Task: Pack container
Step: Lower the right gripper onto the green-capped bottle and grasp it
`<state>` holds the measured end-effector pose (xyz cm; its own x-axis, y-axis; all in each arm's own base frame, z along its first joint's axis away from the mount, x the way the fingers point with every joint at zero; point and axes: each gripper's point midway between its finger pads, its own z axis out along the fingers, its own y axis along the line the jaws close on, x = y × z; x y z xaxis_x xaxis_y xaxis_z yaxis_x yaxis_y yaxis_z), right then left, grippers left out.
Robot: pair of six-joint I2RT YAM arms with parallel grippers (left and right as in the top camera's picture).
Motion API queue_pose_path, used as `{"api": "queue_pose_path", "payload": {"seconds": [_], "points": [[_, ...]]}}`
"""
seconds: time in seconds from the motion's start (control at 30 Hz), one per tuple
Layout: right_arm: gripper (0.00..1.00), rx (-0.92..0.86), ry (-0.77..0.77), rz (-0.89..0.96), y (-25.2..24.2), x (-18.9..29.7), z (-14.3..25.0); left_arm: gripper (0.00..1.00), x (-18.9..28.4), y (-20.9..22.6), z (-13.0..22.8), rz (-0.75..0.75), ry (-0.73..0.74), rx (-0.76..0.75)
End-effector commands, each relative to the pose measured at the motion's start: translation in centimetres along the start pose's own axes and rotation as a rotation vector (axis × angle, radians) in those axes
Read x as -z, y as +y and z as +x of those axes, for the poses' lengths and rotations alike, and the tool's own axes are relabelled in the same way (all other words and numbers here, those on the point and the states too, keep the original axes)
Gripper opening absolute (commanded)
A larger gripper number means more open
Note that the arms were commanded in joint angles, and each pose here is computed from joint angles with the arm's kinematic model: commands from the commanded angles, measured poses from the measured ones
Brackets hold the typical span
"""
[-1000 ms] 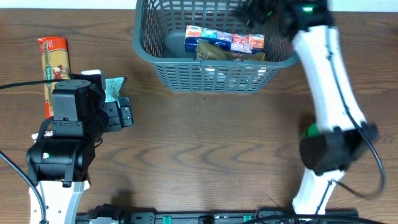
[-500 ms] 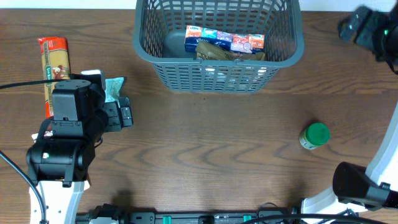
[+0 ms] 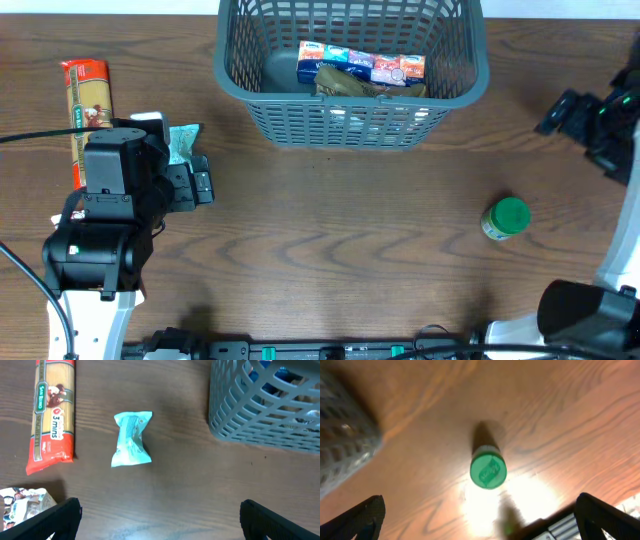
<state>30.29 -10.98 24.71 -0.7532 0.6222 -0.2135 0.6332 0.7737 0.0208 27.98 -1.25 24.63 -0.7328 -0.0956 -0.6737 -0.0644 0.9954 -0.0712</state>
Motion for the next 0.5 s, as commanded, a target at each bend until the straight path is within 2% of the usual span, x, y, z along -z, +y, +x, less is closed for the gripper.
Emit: {"api": "queue_pose_path", "payload": {"seconds": [0.0, 0.23, 0.47], "points": [[0.99, -0.033, 0.044, 0.030, -0.6, -2.9, 2.4, 0.98, 0.5, 0.3, -0.6, -0.012, -0.017, -0.002], [0.99, -0.046, 0.077, 0.044, -1.0, -12.3, 4.9, 0.98, 0.5, 0.3, -0.6, -0.012, -0.017, -0.002], [0.99, -0.077, 0.069, 0.043, -1.4, -17.6, 6.8, 0.98, 0.5, 0.3, -0.6, -0.012, -0.017, -0.002]]}}
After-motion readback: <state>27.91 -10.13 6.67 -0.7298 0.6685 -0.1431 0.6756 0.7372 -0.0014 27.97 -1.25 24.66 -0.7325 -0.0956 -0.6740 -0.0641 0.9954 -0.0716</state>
